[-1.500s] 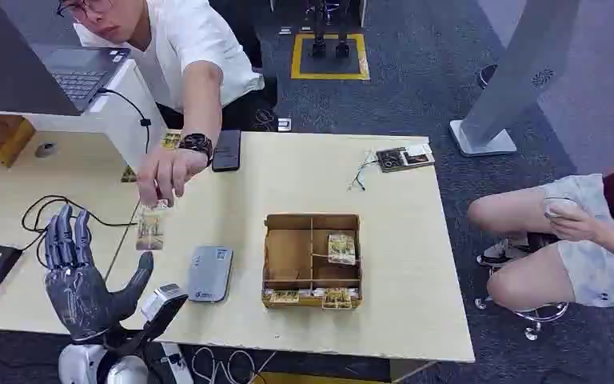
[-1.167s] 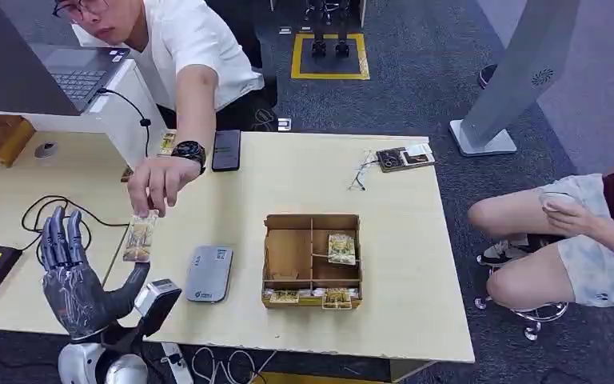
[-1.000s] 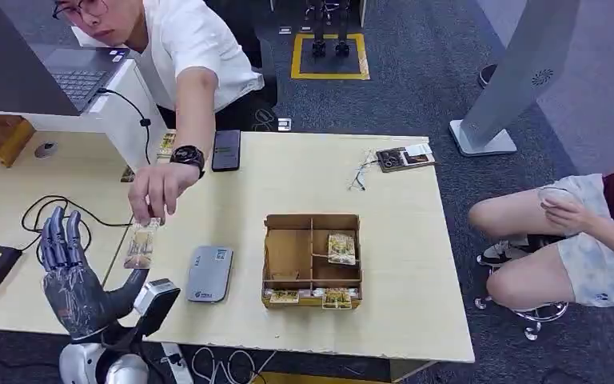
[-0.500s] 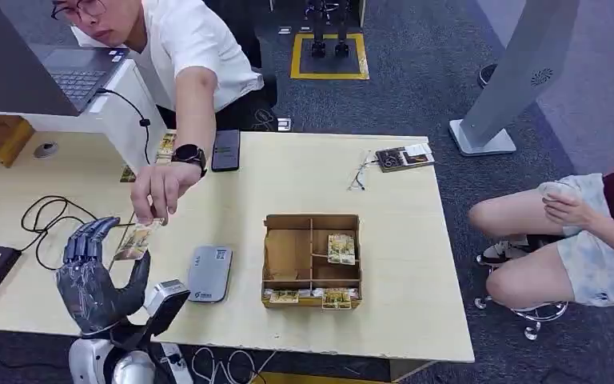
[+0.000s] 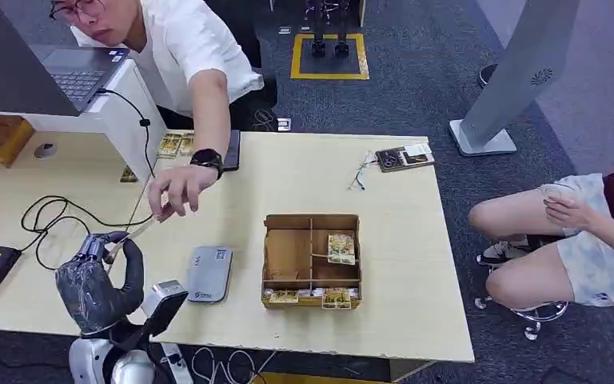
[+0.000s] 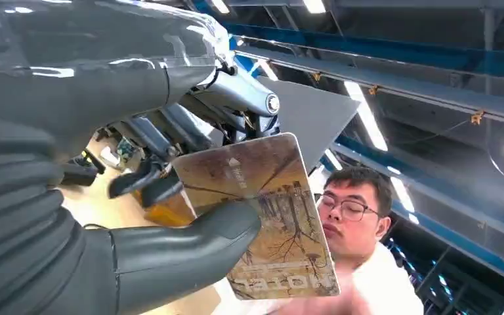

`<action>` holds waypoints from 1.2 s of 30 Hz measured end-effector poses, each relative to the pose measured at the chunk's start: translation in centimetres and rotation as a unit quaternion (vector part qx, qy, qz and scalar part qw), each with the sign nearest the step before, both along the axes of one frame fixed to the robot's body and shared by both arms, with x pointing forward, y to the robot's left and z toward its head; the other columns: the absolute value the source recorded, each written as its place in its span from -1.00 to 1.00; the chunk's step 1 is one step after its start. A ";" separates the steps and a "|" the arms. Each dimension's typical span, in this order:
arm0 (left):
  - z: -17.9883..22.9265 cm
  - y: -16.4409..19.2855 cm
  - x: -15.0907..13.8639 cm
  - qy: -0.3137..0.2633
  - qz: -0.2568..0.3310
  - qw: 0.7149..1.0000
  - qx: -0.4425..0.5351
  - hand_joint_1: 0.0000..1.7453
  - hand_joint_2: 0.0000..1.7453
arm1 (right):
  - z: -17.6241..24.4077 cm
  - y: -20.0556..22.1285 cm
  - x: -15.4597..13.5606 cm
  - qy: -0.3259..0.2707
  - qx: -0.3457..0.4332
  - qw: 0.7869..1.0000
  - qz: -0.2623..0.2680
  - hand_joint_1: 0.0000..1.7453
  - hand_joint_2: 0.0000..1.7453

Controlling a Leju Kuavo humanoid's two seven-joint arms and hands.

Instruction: Pass the card to the sensor for recognition and then transmit it.

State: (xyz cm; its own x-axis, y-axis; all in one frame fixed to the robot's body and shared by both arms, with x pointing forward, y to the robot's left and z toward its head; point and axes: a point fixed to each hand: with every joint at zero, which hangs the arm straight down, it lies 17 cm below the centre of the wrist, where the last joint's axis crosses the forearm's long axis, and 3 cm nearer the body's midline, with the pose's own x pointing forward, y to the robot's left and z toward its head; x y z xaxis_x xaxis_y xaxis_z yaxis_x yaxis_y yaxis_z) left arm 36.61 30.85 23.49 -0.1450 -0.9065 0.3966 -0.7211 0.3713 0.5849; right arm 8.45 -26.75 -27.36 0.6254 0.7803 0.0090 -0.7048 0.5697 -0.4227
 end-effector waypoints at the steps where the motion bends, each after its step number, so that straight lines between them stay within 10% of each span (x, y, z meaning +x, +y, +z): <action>1: 0.0 0.0 0.0 0.000 -0.001 1.000 0.000 1.00 1.00 | 0.0 0.0 0.0 0.000 0.000 1.000 0.000 -1.00 1.00; 23: -1.2 2.3 -0.6 -0.028 -0.008 0.992 -0.125 1.00 1.00 | 0.1 -0.3 0.1 -0.006 -0.004 1.000 -0.011 -1.00 1.00; 36: -4.1 -3.1 -1.7 0.038 -0.053 0.995 -0.071 1.00 1.00 | 0.0 -0.3 -0.3 -0.006 0.001 1.000 -0.028 -1.00 1.00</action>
